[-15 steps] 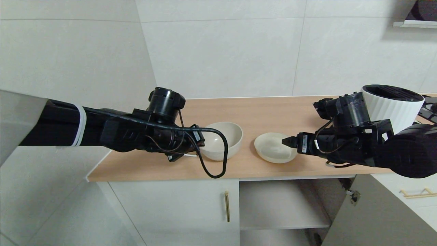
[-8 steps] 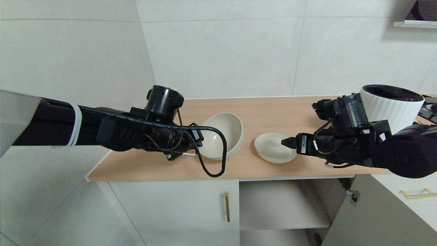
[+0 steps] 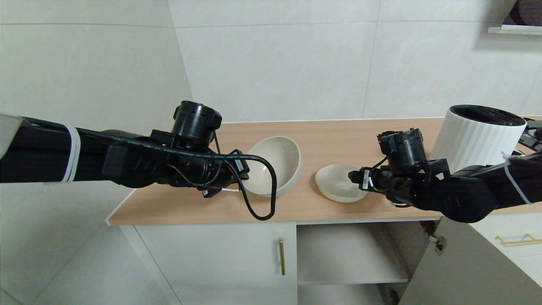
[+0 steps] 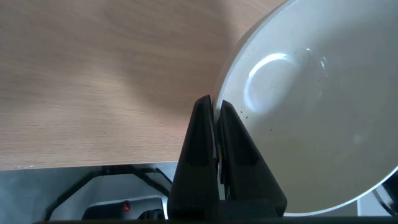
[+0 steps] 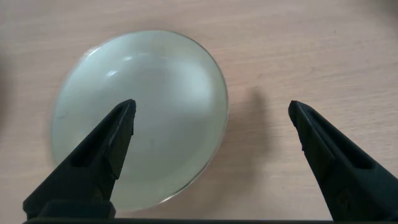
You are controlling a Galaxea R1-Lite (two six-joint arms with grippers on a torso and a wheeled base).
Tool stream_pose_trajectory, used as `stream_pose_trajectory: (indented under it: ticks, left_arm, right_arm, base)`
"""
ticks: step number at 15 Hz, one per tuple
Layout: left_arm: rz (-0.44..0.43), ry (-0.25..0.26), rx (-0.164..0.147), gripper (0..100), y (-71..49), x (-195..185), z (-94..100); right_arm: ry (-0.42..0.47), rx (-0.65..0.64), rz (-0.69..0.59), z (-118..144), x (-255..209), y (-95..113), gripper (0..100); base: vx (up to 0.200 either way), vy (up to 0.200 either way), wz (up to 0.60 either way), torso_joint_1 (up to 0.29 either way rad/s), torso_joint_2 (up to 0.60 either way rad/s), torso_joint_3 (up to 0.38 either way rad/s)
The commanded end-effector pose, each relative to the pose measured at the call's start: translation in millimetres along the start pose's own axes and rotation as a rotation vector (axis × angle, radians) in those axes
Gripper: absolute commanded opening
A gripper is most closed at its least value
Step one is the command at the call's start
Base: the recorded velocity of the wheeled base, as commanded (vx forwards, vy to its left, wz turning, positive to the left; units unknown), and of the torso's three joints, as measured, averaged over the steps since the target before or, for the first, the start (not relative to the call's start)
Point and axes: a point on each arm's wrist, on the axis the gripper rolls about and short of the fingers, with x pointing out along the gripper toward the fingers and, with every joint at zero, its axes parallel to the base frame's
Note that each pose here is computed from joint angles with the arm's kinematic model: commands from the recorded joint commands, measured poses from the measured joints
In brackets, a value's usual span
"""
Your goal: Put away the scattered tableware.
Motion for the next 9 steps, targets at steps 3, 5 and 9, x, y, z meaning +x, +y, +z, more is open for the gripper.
stream_pose_trajectory:
  ticks: [3, 5, 9]
  left_arm:
    - [-0.005, -0.004, 0.0, 0, -0.9, -2.3, 0.6]
    - [-0.005, -0.004, 0.0, 0, -0.9, -2.3, 0.6]
    - [-0.004, -0.005, 0.0, 0, -0.8, -2.3, 0.6]
  right_arm:
    - [0.026, -0.01, -0.016, -8.4, 10.8, -0.3, 100]
    - [0.027, -0.01, -0.018, -8.6, 11.4, -0.8, 100]
    - [0.027, -0.011, -0.018, -8.6, 11.4, -0.8, 100]
  base:
    - [0.0, 0.0, 0.0, 0.0, 0.0, 0.0]
    - [0.0, 0.0, 0.0, 0.0, 0.0, 0.0]
    - [0.0, 0.0, 0.0, 0.0, 0.0, 0.0]
